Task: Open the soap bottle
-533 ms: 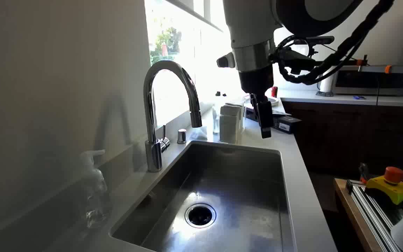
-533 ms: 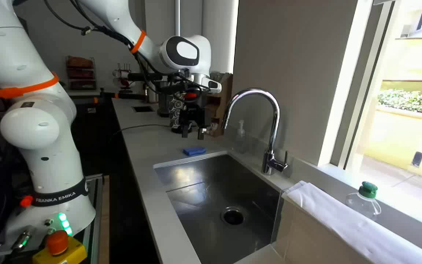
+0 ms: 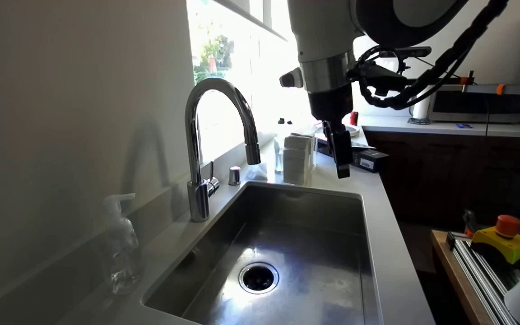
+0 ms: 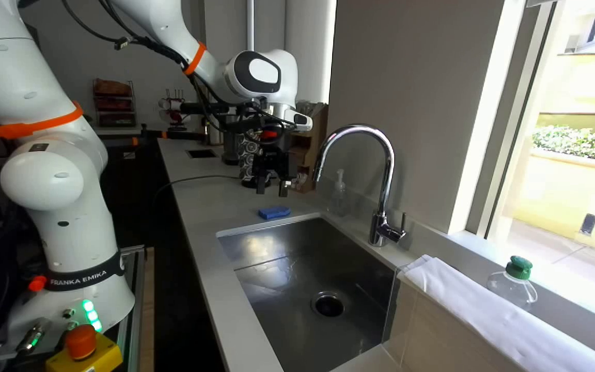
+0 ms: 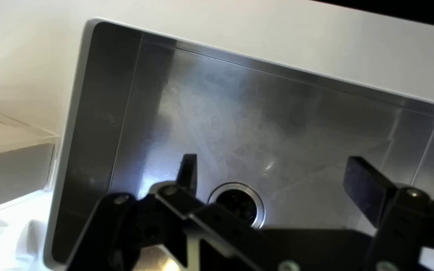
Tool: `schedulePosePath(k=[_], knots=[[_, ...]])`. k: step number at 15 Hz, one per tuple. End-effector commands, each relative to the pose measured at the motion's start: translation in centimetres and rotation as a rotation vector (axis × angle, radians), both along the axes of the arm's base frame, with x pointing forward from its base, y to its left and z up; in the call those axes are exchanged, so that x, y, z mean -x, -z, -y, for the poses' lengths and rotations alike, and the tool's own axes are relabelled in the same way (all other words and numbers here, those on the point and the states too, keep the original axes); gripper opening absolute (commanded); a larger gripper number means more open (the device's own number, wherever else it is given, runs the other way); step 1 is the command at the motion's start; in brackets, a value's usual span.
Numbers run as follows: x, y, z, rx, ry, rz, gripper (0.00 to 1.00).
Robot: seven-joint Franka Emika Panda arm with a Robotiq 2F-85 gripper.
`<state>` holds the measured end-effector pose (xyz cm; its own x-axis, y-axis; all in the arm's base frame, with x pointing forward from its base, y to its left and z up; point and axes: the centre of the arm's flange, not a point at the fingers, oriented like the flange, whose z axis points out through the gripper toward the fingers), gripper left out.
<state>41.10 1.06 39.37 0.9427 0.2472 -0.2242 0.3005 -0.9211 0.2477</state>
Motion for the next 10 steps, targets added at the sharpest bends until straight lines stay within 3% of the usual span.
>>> schedulePosePath(k=[1, 10], knots=[[0.3, -0.3, 0.9, 0.009, 0.029, 0.009, 1.00], [3.2, -2.9, 8.6, 0.013, 0.279, 0.106, 1.00]])
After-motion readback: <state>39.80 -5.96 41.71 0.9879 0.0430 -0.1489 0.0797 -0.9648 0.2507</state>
